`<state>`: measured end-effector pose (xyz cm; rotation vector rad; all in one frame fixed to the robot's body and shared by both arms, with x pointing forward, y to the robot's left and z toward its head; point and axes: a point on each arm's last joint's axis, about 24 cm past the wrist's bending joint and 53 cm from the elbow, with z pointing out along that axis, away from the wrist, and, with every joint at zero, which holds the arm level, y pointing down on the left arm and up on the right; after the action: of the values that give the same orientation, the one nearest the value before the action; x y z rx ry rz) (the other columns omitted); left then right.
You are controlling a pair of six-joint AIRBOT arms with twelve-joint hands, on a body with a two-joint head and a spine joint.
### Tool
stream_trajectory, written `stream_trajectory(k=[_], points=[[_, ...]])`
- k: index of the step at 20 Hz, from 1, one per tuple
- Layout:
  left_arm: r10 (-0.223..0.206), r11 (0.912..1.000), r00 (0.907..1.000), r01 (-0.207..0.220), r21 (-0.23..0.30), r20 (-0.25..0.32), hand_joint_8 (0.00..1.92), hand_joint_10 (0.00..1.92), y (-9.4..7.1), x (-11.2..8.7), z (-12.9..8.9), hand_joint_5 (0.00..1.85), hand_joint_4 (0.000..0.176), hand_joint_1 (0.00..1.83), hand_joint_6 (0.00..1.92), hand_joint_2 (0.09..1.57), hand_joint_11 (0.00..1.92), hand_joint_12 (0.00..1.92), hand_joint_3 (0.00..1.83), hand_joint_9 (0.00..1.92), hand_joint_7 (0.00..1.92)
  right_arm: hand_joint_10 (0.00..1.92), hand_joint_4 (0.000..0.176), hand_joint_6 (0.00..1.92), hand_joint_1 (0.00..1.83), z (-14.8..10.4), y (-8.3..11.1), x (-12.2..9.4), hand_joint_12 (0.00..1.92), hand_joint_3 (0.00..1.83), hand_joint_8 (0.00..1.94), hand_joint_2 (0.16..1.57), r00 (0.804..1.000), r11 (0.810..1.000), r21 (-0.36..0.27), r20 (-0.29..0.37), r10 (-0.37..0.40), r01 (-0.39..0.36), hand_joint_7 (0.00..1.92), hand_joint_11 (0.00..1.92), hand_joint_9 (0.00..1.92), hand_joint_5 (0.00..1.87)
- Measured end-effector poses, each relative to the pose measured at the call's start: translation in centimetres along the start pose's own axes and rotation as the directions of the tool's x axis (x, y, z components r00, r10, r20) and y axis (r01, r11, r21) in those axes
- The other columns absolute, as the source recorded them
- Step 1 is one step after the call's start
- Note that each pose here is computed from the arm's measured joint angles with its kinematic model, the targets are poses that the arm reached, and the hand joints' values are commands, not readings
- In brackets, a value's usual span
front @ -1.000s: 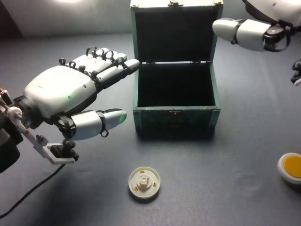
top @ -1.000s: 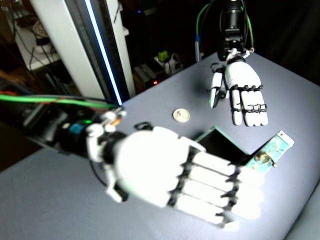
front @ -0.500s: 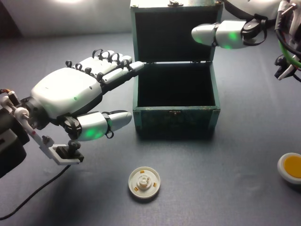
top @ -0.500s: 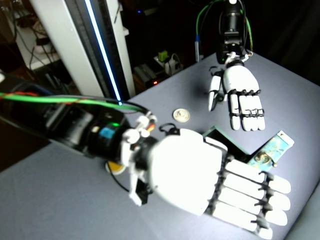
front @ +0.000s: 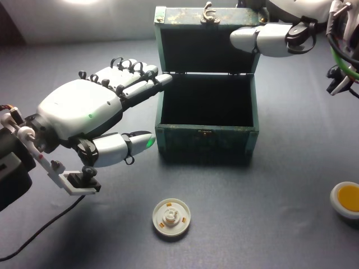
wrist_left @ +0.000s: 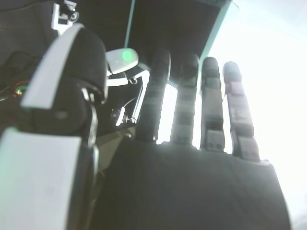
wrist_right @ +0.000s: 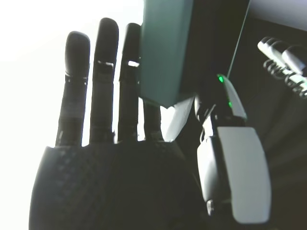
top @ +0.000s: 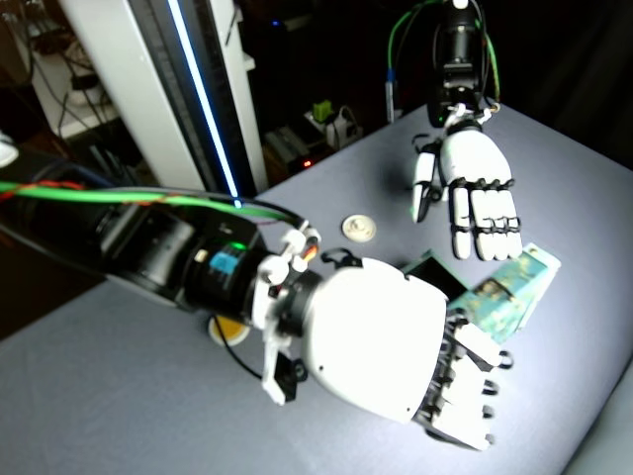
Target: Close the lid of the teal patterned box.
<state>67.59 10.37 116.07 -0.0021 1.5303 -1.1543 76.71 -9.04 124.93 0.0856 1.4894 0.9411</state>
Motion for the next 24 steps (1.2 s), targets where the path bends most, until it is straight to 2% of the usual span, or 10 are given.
stream_trajectory(k=[5, 10, 12, 13, 14, 16, 17, 19, 23, 24], points=[[-0.004, 1.0, 1.0, 0.004, 0.0, 0.0, 0.0, 0.0, 0.0, 0.0, 0.0, 0.08, 0.063, 0.31, 0.0, 1.38, 0.0, 0.38, 0.0, 0.0, 0.0, 1.52, 0.0, 0.68, 0.29, -0.6, 2.9, 1.9, 1.87, 0.0, 1.0, 1.32, 0.999, 0.998, -0.065, -0.043, -0.029, 0.026, 0.61, 0.59, 0.68, 0.52], [-0.015, 0.9998, 0.9999, 0.015, -0.01, 0.004, 0.0, 0.0, 0.3, 0.0, -0.1, 0.04, 0.074, 0.25, 0.0, 1.38, 0.0, 0.34, 0.0, 0.0, 0.0, 1.38, 0.0, 0.57, 0.24, -2.1, 3.3, 0.7, 1.83, 0.0, 0.94, 1.34, 0.999, 0.996, -0.088, -0.009, -0.035, 0.034, 0.6, 0.53, 0.61, 0.41], [-0.022, 0.9996, 0.9998, 0.022, -0.02, 0.003, 0.0, 0.0, 0.6, 0.1, -0.3, 0.02, 0.089, 0.19, 0.0, 1.39, 0.0, 0.17, 0.0, 0.0, 0.0, 1.53, 0.0, 0.64, 0.28, -2.8, 3.0, 1.2, 1.9, 0.0, 1.17, 1.32, 0.999, 0.996, -0.086, -0.015, -0.036, 0.034, 0.54, 0.49, 0.55, 0.37], [-0.028, 0.9993, 0.9996, 0.028, -0.024, 0.003, 0.0, 0.0, 0.8, 0.2, -0.4, 0.02, 0.073, 0.18, 0.0, 1.4, 0.0, 0.03, 0.0, 0.0, 0.0, 1.61, 0.0, 0.94, 0.3, -3.0, 3.2, 1.6, 1.92, 0.0, 1.3, 1.33, 0.999, 0.995, -0.089, -0.023, -0.036, 0.034, 0.45, 0.44, 0.46, 0.3], [-0.033, 0.9991, 0.9995, 0.033, -0.028, 0.003, 0.0, 0.0, 0.9, 0.3, -0.5, 0.03, 0.053, 0.2, 0.01, 1.41, 0.0, 0.0, 0.01, 0.0, 0.0, 1.59, 0.0, 1.12, 0.28, -3.3, 3.4, 2.0, 1.92, 0.0, 1.26, 1.33, 0.999, 0.995, -0.097, -0.031, -0.041, 0.038, 0.39, 0.38, 0.4, 0.23], [-0.04, 0.9987, 0.9992, 0.04, -0.033, 0.002, 0.0, 0.0, 1.0, 0.5, -0.6, 0.03, 0.039, 0.2, 0.01, 1.41, 0.0, 0.0, 0.01, 0.0, 0.0, 1.26, 0.0, 0.99, 0.23, -3.9, 3.7, 2.2, 1.78, 0.0, 0.86, 1.34, 0.999, 0.993, -0.109, -0.031, -0.045, 0.041, 0.39, 0.27, 0.36, 0.23], [-0.044, 0.9984, 0.999, 0.044, -0.035, -0.002, 0.0, 0.0, 1.2, 0.7, -0.8, 0.02, 0.055, 0.18, 0.01, 1.41, 0.0, 0.0, 0.0, 0.0, 0.0, 1.25, 0.0, 1.0, 0.21, -4.2, 3.6, 2.2, 1.8, 0.0, 0.83, 1.35, 0.999, 0.993, -0.109, -0.029, -0.042, 0.039, 0.4, 0.22, 0.33, 0.21], [-0.05, 0.9979, 0.9987, 0.049, -0.043, -0.008, 0.0, 0.0, 1.4, 1.0, -1.0, 0.03, 0.037, 0.19, 0.01, 1.41, 0.0, 0.0, 0.0, 0.0, 0.0, 1.33, 0.0, 1.14, 0.21, -4.7, 3.1, 2.1, 1.83, 0.0, 0.9, 1.35, 0.999, 0.994, -0.103, -0.029, -0.033, 0.03, 0.39, 0.24, 0.33, 0.15], [-0.071, 0.9967, 0.9974, 0.07, -0.042, -0.01, 0.0, 0.0, 1.3, 1.8, -1.6, 0.04, 0.044, 0.19, 0.01, 1.41, 0.01, 0.0, 0.0, 0.0, 0.0, 1.14, 0.0, 0.87, 0.11, -6.0, 2.6, 2.4, 1.86, 0.0, 0.6, 1.36, 0.999, 0.994, -0.106, -0.032, -0.006, 0.003, 0.45, 0.01, 0.24, 0.23], [-0.079, 0.996, 0.9968, 0.079, -0.042, -0.008, 0.0, 0.0, 1.3, 1.9, -1.9, 0.06, 0.046, 0.24, 0.01, 1.42, 0.01, 0.2, 0.0, 0.0, 0.0, 1.03, 0.0, 0.74, 0.15, -6.3, 2.7, 2.7, 1.78, 0.0, 0.39, 1.32, 0.999, 0.994, -0.112, -0.038, -0.005, 0.001, 0.41, 0.0, 0.16, 0.24]])
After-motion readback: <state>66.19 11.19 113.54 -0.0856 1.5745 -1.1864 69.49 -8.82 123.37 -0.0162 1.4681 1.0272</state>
